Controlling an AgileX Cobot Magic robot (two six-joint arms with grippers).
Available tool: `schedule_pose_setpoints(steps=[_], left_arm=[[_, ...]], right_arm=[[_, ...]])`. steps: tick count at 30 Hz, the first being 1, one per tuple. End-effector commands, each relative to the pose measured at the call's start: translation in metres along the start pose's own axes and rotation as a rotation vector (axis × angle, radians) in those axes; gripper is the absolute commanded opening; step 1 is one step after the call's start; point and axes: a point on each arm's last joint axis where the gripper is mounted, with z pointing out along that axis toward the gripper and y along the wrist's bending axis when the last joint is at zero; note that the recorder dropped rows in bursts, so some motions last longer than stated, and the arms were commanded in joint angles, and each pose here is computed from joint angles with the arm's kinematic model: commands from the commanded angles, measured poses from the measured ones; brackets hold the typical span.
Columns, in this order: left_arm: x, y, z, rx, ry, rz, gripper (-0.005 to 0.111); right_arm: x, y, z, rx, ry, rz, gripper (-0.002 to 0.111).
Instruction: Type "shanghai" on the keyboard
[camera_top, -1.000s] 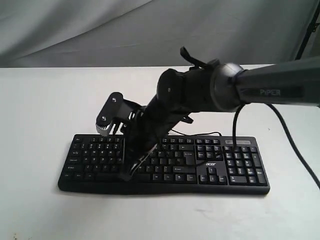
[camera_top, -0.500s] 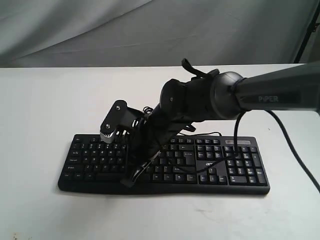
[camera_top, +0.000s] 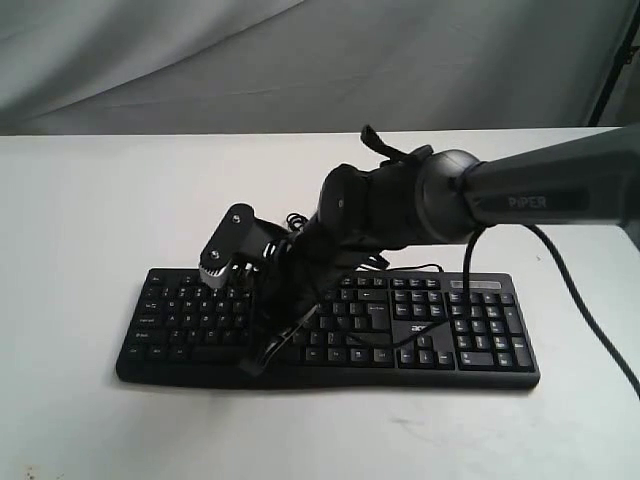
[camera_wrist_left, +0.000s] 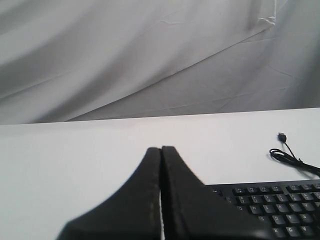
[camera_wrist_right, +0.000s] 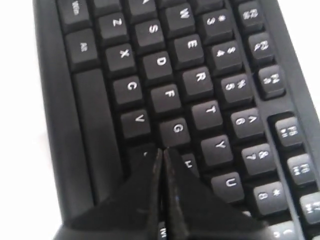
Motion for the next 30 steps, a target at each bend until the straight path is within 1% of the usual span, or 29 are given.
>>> schedule_pose_setpoints(steps=[1,5,8,20,30], left_arm=[[0.000,0.000,0.000,0.007,-0.007,-0.002,0.000],[0.000,0.000,0.000,0.007,-0.007,-0.002,0.000],[0.000,0.000,0.000,0.007,-0.007,-0.002,0.000],[0.000,0.000,0.000,0.007,-0.007,-0.002,0.000],[0.000,0.000,0.000,0.007,-0.007,-0.002,0.000]], right_arm=[[-0.013,-0.003,-0.010,0.030,-0.046,-0.025,0.000],[-0.025,-0.007,-0.008,0.010,-0.055,-0.041,0.000],[-0.026,-0.010,-0.002,0.009,-0.051,-0.046,0.000],[-0.023,-0.009,0.002,0.001,-0.040,-0.044,0.000],[-0.014,-0.008,0.021,-0.039,-0.023,-0.030,0.000]])
